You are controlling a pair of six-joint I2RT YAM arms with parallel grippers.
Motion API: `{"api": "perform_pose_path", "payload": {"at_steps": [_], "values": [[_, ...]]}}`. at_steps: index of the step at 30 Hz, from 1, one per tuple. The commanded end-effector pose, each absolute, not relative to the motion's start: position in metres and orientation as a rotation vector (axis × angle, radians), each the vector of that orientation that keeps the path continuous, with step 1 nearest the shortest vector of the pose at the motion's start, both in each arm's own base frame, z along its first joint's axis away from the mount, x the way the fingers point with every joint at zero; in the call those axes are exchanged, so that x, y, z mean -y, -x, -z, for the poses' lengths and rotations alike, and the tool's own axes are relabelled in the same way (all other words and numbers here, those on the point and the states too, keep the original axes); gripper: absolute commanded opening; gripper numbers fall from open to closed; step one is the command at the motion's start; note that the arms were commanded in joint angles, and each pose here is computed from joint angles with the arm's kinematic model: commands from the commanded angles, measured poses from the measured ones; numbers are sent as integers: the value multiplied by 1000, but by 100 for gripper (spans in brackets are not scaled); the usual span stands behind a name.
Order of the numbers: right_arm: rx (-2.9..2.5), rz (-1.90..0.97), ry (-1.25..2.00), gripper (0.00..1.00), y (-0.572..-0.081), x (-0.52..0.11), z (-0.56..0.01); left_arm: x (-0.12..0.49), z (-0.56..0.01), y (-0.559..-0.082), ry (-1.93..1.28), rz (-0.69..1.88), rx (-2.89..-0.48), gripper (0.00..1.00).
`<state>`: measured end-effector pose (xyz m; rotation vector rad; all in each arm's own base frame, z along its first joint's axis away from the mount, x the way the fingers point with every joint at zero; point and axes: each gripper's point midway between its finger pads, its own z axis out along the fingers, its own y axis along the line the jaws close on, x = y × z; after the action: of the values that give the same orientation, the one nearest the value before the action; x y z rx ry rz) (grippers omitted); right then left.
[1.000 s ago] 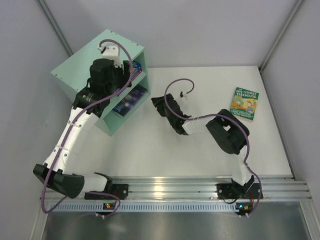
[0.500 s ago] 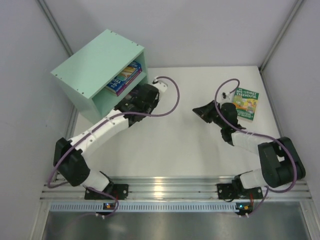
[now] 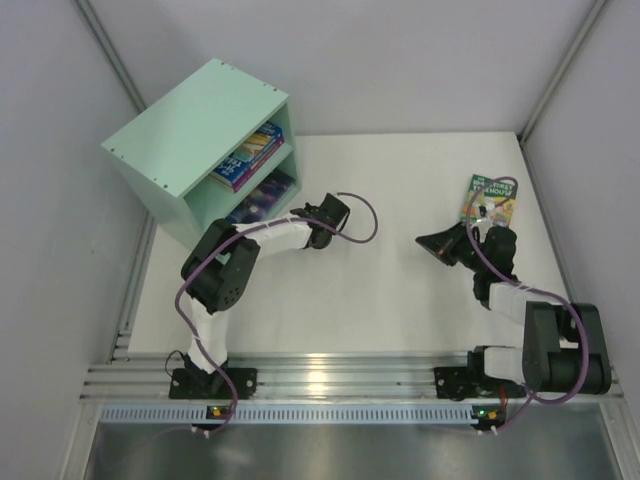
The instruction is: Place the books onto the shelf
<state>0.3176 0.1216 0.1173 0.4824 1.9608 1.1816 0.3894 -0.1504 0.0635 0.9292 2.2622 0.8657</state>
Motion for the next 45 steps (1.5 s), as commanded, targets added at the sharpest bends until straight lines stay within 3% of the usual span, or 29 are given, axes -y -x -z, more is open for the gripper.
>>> {"api": "perform_pose_path", "payload": {"at_steps": [1,28,36,45], "values": [[-1873,-1270,-389,0,-317,-121,-141,146,-97,-423,-823,-1043,-2109,0],[-1848,-1238,-454,0,-320,-103,-137,97,-74,-463,-712,-1111,-2184,0],[-1845,-1242,-472,0,-322,-102,-133,116,-78,-459,-724,-955,-2185,0],[-1850,-1246,-481,0,-324,-102,-130,117,-75,-457,-719,-952,-2184,0]]}}
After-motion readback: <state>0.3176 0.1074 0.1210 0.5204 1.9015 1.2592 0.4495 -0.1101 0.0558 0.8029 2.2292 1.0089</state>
